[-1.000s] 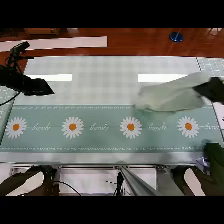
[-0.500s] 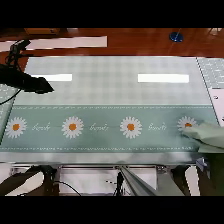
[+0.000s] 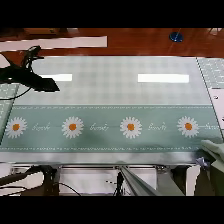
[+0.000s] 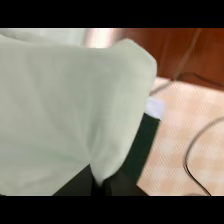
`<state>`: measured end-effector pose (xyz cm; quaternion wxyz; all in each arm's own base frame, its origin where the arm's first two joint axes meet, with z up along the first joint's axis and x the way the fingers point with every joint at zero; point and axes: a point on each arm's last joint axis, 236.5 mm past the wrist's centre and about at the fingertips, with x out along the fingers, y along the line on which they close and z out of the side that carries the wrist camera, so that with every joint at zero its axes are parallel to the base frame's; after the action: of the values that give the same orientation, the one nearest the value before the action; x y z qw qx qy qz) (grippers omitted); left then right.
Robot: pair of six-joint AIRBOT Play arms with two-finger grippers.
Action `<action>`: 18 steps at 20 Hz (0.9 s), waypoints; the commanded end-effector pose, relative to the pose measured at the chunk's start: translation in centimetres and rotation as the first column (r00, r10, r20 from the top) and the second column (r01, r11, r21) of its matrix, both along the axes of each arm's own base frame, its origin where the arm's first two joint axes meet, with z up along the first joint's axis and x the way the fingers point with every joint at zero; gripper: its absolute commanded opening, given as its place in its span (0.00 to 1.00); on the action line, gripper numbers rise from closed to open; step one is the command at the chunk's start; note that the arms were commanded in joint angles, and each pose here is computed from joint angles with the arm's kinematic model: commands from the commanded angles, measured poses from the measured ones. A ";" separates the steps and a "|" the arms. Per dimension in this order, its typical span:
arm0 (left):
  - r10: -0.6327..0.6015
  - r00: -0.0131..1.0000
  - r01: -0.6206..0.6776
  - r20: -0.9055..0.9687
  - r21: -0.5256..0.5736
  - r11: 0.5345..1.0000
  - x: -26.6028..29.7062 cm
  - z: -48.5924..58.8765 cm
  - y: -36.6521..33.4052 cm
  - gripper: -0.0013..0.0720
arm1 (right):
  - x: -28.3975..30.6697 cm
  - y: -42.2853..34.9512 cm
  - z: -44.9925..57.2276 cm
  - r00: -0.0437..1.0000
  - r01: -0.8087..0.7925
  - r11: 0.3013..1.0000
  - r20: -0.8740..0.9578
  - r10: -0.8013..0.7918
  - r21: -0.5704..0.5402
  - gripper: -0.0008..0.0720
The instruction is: Fold the shirts.
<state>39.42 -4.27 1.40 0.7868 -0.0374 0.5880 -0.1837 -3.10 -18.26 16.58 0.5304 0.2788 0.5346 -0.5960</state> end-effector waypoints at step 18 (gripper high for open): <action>0.234 0.961 -0.240 0.149 0.026 0.970 5.4 -1.6 7.8 0.54 | -11.8 1.5 -11.5 0.803 0.055 0.977 -0.591 0.080 0.207 0.63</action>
<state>44.61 3.34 -0.26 0.8421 -0.0767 0.5278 -0.0806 -14.49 -15.44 5.74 0.3024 0.1658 0.7354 -0.5833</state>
